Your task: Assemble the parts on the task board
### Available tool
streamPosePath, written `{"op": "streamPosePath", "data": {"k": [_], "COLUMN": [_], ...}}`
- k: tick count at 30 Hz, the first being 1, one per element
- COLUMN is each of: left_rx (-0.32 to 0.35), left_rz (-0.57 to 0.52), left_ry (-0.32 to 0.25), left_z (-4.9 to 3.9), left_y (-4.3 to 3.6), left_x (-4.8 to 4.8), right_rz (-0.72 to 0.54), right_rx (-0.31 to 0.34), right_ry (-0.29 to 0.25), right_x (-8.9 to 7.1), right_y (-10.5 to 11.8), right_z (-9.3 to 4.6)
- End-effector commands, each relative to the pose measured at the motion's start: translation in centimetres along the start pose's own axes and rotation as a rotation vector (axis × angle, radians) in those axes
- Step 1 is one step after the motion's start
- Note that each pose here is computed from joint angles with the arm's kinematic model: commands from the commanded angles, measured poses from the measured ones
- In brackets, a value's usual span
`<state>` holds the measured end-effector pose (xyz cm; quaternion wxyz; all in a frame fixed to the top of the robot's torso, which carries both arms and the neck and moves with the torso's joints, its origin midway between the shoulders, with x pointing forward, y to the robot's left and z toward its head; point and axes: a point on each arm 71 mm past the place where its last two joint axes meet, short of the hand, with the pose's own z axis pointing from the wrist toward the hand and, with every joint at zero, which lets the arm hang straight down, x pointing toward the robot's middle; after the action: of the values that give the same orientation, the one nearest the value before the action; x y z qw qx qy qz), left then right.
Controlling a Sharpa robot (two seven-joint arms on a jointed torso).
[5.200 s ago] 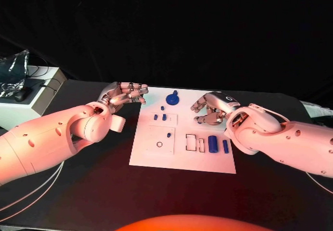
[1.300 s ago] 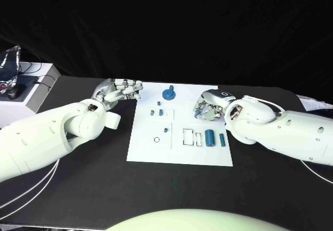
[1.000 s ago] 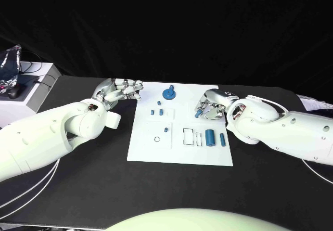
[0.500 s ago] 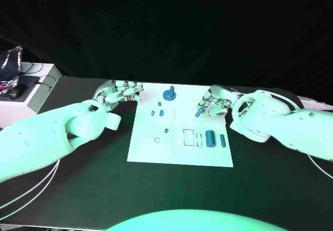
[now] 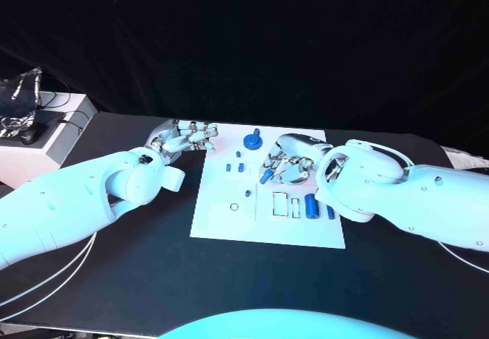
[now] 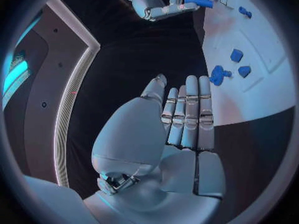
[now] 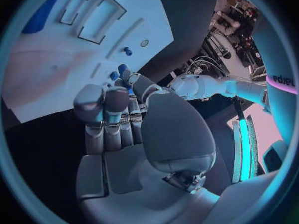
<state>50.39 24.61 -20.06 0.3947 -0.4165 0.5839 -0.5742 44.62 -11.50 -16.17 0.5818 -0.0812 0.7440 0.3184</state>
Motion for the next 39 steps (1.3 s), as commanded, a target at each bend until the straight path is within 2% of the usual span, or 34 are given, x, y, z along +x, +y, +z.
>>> {"op": "streamPosePath", "data": {"k": [1,8,15,25,39], "left_rx": [0.005,0.003,0.003,0.005,0.005], "left_rz": [-0.014,-0.014,-0.016,-0.015,-0.011], "left_ry": [0.013,0.005,0.008,0.008,0.006], "left_z": [0.13,0.39,0.57,0.55,0.47], "left_y": [-0.02,0.11,0.18,0.15,0.12], "left_x": [0.3,0.4,0.61,0.63,0.5], "right_rz": [-0.121,-0.162,-0.184,-0.199,-0.222], "right_rx": [-0.068,-0.156,-0.188,-0.193,-0.192], "right_ry": [-0.036,-0.025,-0.006,0.004,0.043], "right_x": [0.6,3.4,5.4,6.8,7.4], "right_y": [1.6,4.4,5.7,5.9,5.6], "right_z": [0.3,1.3,2.1,2.8,2.6]}}
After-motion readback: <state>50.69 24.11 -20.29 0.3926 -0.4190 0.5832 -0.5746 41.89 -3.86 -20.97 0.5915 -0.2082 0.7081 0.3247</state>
